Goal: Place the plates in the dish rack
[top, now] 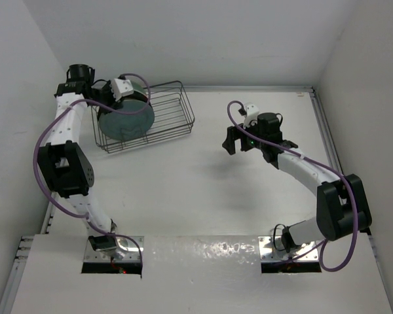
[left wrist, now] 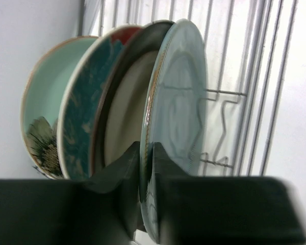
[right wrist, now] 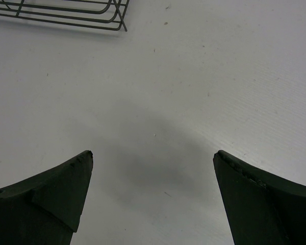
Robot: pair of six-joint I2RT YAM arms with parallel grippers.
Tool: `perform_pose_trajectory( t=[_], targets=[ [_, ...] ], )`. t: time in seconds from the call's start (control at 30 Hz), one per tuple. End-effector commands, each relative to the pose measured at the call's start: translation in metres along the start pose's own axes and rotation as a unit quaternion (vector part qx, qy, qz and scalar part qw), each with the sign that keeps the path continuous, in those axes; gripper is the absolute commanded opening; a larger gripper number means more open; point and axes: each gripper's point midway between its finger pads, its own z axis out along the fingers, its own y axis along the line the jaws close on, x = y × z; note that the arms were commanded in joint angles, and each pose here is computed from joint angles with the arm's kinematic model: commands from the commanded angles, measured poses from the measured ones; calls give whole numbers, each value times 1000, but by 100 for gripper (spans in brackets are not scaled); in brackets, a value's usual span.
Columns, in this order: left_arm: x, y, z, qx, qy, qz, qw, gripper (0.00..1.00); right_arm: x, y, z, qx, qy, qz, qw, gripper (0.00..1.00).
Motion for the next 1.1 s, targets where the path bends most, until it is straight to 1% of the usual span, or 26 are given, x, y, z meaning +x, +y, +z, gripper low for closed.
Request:
perform_pose_trajectory(
  t=[0.0, 0.03, 0.07, 0.1, 0.13, 0.23, 0.37, 0.47, 0.5, 0.53, 0.57, 0.6, 0.63, 0.67, 0.7, 0.73, 0.77, 0.83, 0.87, 0.9, 0.93, 0.97, 1.03, 1.07],
  targets=[
    [-29, 29, -1, -39, -51, 50, 997, 17, -22, 3, -2, -6, -24, -2, 1000, 99],
    [-27, 30, -2, -41, -47, 50, 997, 33, -21, 2, -2, -6, -23, -2, 1000, 99],
    [-26, 31, -3, -44, -43, 51, 997, 40, -23, 2, -2, -7, -25, -4, 1000, 99],
    [-30, 34, -6, -50, -44, 57, 996, 50, -22, 3, -2, -7, -22, -3, 1000, 99],
    [-33, 37, -8, -54, -44, 59, 996, 54, -22, 2, -2, -6, -20, -2, 1000, 99],
    [-45, 47, -21, -73, -48, 71, 994, 61, -25, 2, -3, -6, -20, -3, 1000, 99],
    [-71, 59, -42, -99, -68, 86, 989, 65, -27, -1, -4, 5, -19, 4, 1000, 99],
    [-96, 67, -65, -131, -86, 89, 984, 69, -28, -9, -6, 32, -12, 15, 999, 99],
    [-104, 69, -72, -142, -94, 71, 983, 72, -24, -11, -9, 42, -3, 21, 999, 99],
    [-116, 70, -87, -161, -102, 68, 979, 73, -21, -20, -12, 72, 3, 34, 997, 99],
    [-124, 81, -100, -194, -105, 64, 973, 74, -22, -27, -17, 93, 0, 40, 995, 99],
    [-135, 81, -118, -220, -118, 21, 968, 75, -17, -33, -21, 112, 7, 48, 993, 99],
    [-138, 85, -127, -243, -121, -4, 962, 76, -12, -44, -25, 144, 10, 67, 987, 99],
    [-130, 97, -139, -296, -103, -32, 949, 76, -6, -57, -32, 169, 14, 84, 982, 99],
    [-131, 96, -156, -329, -106, -76, 935, 76, 0, -65, -38, 184, 18, 101, 977, 99],
    [-124, 97, -165, -356, -94, -99, 924, 77, 14, -74, -42, 205, 25, 131, 970, 99],
    [-95, 102, -174, -408, -46, -137, 901, 76, 23, -89, -51, 231, 27, 156, 960, 99],
    [-68, 98, -196, -470, -4, -184, 863, 76, 45, -103, -64, 266, 33, 210, 940, 99],
    [-26, 94, -208, -516, 48, -230, 824, 76, 54, -119, -74, 298, 34, 230, 926, 99],
    [-10, 87, -218, -536, 66, -251, 803, 76, 63, -124, -83, 317, 41, 241, 916, 99],
    [21, 75, -216, -544, 101, -281, 784, 75, 66, -134, -92, 348, 41, 235, 907, 99],
    [40, 66, -226, -553, 106, -315, 764, 75, 68, -136, -98, 357, 47, 220, 907, 99],
    [69, 46, -219, -537, 128, -361, 752, 74, 68, -138, -101, 362, 52, 205, 908, 99],
    [92, 24, -204, -509, 156, -391, 751, 73, 69, -139, -102, 363, 54, 200, 908, 99]
  ],
)
